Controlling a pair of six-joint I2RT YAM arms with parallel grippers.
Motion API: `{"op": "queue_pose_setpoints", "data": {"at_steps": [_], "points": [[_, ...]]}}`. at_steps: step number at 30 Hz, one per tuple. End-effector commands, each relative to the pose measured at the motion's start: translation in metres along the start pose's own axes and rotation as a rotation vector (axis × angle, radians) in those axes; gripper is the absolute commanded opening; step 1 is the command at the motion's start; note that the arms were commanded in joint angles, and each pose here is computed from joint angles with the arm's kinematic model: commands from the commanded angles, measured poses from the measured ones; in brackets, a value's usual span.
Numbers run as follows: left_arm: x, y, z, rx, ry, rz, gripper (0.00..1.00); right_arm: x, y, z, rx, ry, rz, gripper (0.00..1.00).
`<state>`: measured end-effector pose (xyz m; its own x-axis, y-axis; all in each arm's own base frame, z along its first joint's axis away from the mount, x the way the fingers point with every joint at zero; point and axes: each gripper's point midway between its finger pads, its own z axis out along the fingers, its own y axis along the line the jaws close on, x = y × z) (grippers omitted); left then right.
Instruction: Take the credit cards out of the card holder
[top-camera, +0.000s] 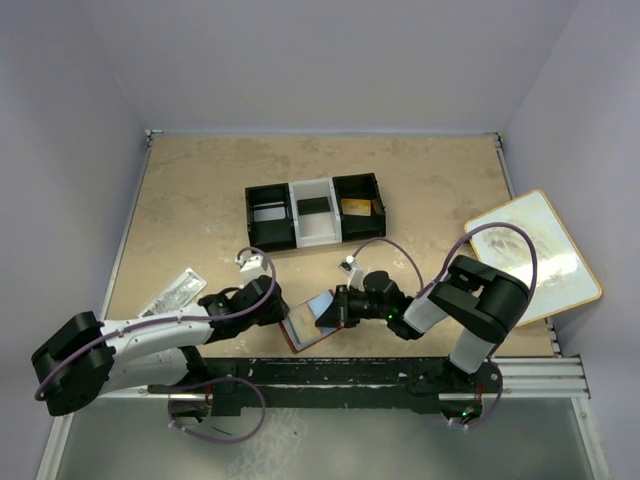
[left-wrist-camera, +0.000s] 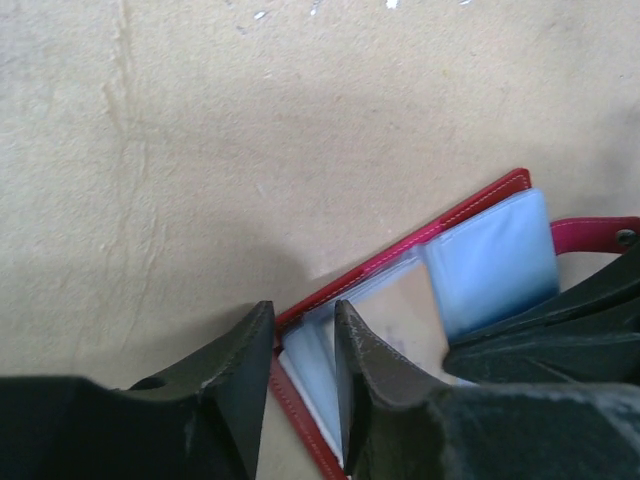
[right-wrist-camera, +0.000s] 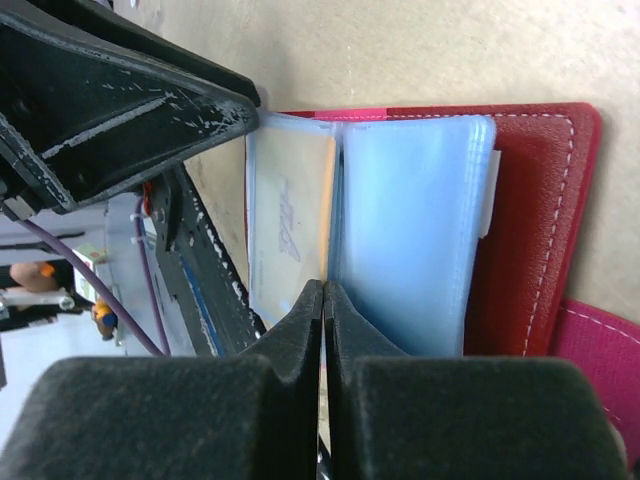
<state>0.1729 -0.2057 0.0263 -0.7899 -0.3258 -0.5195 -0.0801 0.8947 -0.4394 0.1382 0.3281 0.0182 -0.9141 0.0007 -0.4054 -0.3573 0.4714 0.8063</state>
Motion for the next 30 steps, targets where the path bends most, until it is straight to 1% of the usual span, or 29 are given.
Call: {"op": "queue_pose_setpoints", "data": {"at_steps": [1,5,8,12,15,17,19,20,23,26,28,30], "points": [[-0.01,0.002,-0.012,-0.019,-0.024,0.03,0.32,-0.018,0.007,-0.005,-0.039,-0.132,0.088,0.0],[-0.009,0.004,-0.019,-0.019,-0.009,0.042,0.36,-0.019,-0.003,-0.007,0.01,-0.156,0.102,0.0],[-0.002,-0.004,-0.023,0.022,0.031,0.047,0.38,-0.021,-0.008,-0.012,0.058,-0.172,0.104,0.0],[0.01,-0.015,-0.028,0.069,0.072,0.07,0.39,-0.036,-0.015,-0.024,0.164,-0.228,0.064,0.0],[0.008,-0.03,-0.032,0.111,0.05,0.077,0.39,-0.039,-0.018,-0.031,0.205,-0.245,0.063,0.0],[0.003,-0.042,-0.034,0.146,0.028,0.071,0.4,-0.036,-0.02,-0.03,0.231,-0.214,0.045,0.0],[0.0,-0.052,-0.034,0.17,0.015,0.068,0.4,-0.035,-0.025,-0.027,0.268,-0.177,0.01,0.09],[-0.002,-0.056,-0.034,0.174,0.009,0.069,0.4,-0.039,-0.027,-0.027,0.288,-0.183,-0.007,0.12],[-0.004,-0.059,-0.031,0.158,-0.004,0.081,0.4,-0.049,-0.027,-0.029,0.328,-0.2,-0.053,0.17],[-0.006,-0.056,-0.028,0.126,-0.014,0.087,0.4,-0.066,-0.016,-0.03,0.339,-0.215,-0.136,0.17],[-0.007,-0.055,-0.029,0.12,-0.024,0.082,0.4,-0.071,-0.013,-0.03,0.348,-0.198,-0.184,0.17],[-0.011,-0.052,-0.029,0.113,-0.045,0.069,0.39,-0.071,-0.011,-0.026,0.345,-0.168,-0.223,0.11]]}}
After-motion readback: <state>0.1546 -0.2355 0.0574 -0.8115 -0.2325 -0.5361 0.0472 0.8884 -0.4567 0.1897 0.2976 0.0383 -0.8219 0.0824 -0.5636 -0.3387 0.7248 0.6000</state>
